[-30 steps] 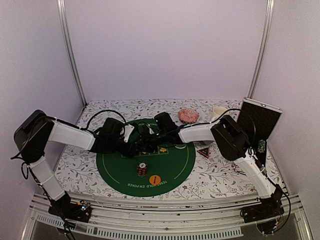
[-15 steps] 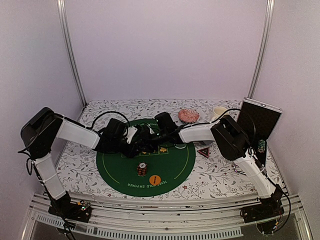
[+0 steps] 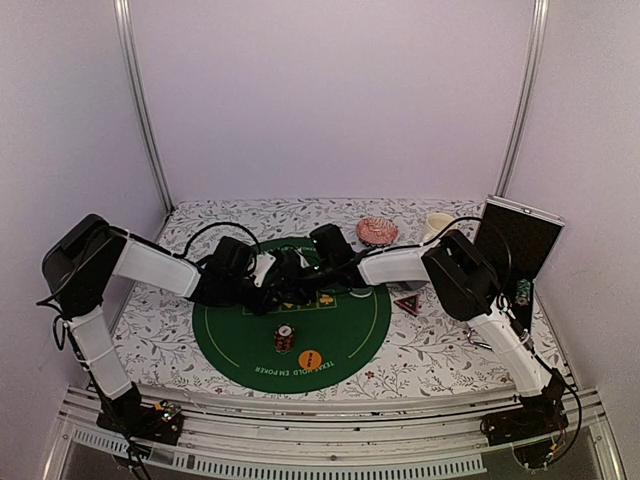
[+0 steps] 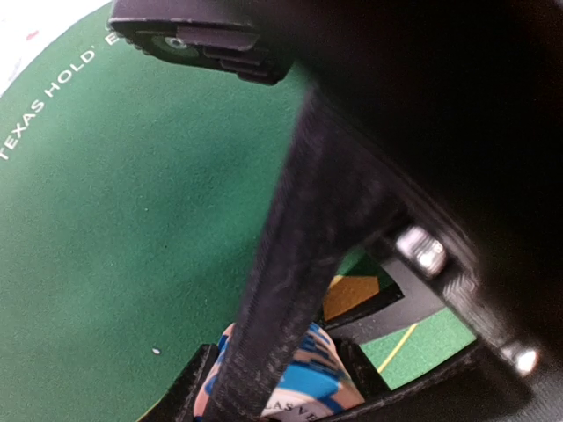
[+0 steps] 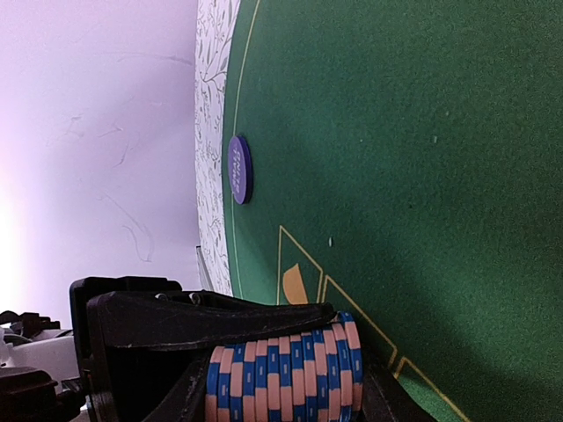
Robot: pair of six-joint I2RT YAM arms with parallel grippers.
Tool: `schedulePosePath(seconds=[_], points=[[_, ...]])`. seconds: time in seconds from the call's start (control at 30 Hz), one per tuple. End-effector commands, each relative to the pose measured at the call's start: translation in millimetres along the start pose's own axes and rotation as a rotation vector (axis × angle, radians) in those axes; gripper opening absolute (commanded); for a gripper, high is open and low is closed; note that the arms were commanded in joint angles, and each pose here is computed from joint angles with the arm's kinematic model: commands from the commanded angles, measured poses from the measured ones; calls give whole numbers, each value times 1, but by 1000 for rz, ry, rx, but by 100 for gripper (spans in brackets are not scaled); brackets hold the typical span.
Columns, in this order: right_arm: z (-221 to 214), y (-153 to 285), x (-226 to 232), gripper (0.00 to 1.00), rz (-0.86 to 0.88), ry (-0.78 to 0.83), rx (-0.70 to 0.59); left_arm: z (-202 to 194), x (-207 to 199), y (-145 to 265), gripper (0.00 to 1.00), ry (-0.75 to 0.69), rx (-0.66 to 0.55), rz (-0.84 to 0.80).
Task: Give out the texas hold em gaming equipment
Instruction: Pass from the right arm to the left, then move the poker chips pile to the small blind area.
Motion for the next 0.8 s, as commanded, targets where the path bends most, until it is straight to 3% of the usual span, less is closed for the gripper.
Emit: schedulePosePath(seconds=[0.0, 0.07, 0.17, 0.53, 0.77], points=[[5, 15, 3, 41, 5, 32, -8, -17, -1, -7, 0, 15, 72, -20], [8, 24, 1, 64, -6, 31, -30, -22, -2, -9, 0, 17, 92, -22], [10, 38, 1, 75, -17, 35, -58, -26, -4, -11, 0, 25, 110, -30], [18, 79, 6, 79, -38, 50, -144, -27, -6, -10, 0, 46, 136, -50], [19, 127, 32, 80, -52, 115, -247, -25, -4, -12, 0, 62, 203, -33]])
Point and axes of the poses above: each gripper's point midway between its finger pads, its own y axis back along the fingers, its own x axis along the line the jaws close on, z = x × y, the point moved 3 cm from there along y, back along the fingers, and after that the axes turned 13 degrees about -y, right-handed, at the moved point
